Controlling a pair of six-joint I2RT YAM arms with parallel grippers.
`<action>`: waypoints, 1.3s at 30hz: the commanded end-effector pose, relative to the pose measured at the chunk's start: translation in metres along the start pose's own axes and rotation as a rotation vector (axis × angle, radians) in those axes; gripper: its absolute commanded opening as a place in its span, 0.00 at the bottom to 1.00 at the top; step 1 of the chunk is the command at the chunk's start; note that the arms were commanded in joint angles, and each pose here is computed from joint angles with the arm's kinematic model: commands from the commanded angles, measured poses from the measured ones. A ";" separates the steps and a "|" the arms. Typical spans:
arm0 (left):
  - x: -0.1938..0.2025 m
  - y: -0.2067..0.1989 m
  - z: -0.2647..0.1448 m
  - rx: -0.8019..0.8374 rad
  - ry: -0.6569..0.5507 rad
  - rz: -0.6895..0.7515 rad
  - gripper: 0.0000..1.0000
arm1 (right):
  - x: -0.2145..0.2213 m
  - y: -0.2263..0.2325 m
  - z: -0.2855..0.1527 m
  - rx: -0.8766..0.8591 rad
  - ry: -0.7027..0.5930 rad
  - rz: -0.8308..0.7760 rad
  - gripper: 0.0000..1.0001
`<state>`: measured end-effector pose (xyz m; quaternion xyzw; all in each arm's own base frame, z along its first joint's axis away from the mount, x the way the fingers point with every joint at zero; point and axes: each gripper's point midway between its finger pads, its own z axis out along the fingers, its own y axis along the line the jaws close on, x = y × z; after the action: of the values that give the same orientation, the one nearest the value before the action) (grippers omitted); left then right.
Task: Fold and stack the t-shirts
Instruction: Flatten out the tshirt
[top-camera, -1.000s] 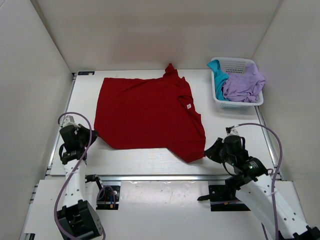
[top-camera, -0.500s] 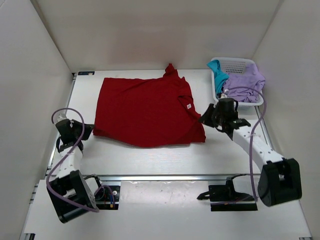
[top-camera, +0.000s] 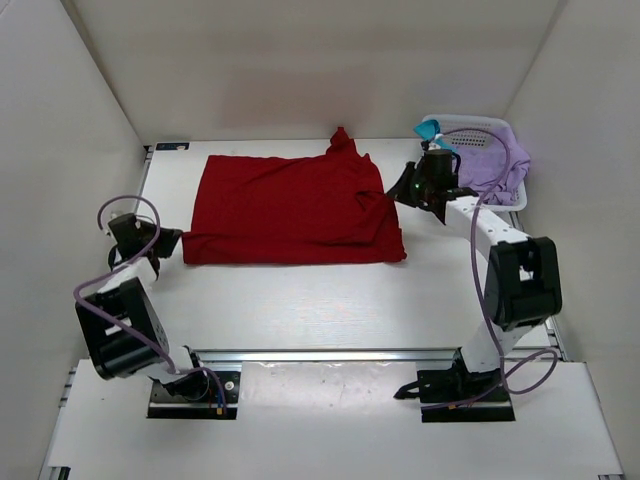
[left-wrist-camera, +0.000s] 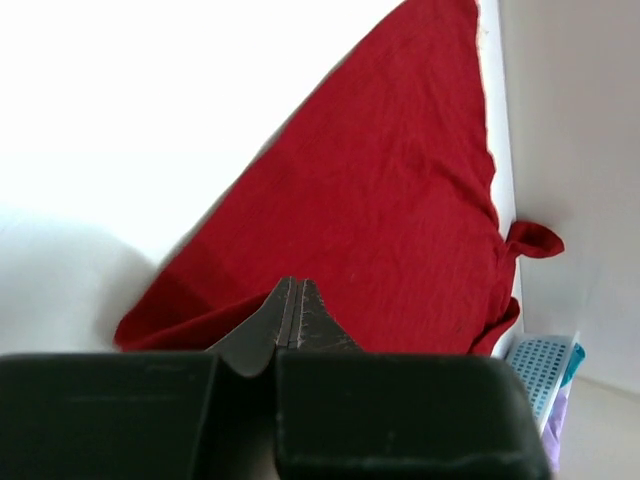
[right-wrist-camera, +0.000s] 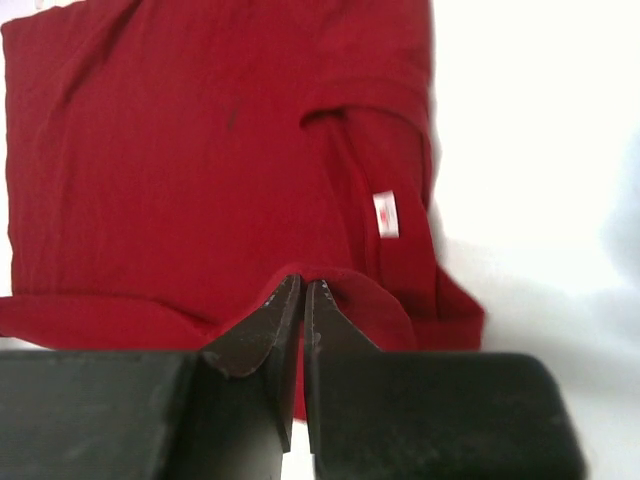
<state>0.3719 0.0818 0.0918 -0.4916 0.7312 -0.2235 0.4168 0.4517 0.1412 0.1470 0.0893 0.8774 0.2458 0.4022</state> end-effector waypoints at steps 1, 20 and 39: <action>-0.020 -0.025 0.016 0.043 -0.045 0.023 0.00 | -0.025 -0.002 0.016 -0.009 -0.044 -0.024 0.00; -0.032 -0.032 0.022 0.024 -0.043 0.111 0.47 | -0.059 -0.005 0.036 0.020 -0.055 -0.055 0.23; 0.102 -0.012 -0.032 0.135 0.111 0.223 0.34 | 0.095 -0.056 -0.063 0.072 -0.048 0.040 0.32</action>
<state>0.3353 -0.0366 0.0661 -0.3507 0.8118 -0.2557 0.3906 0.3443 0.1149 0.0738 0.1097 0.9009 0.2190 0.3583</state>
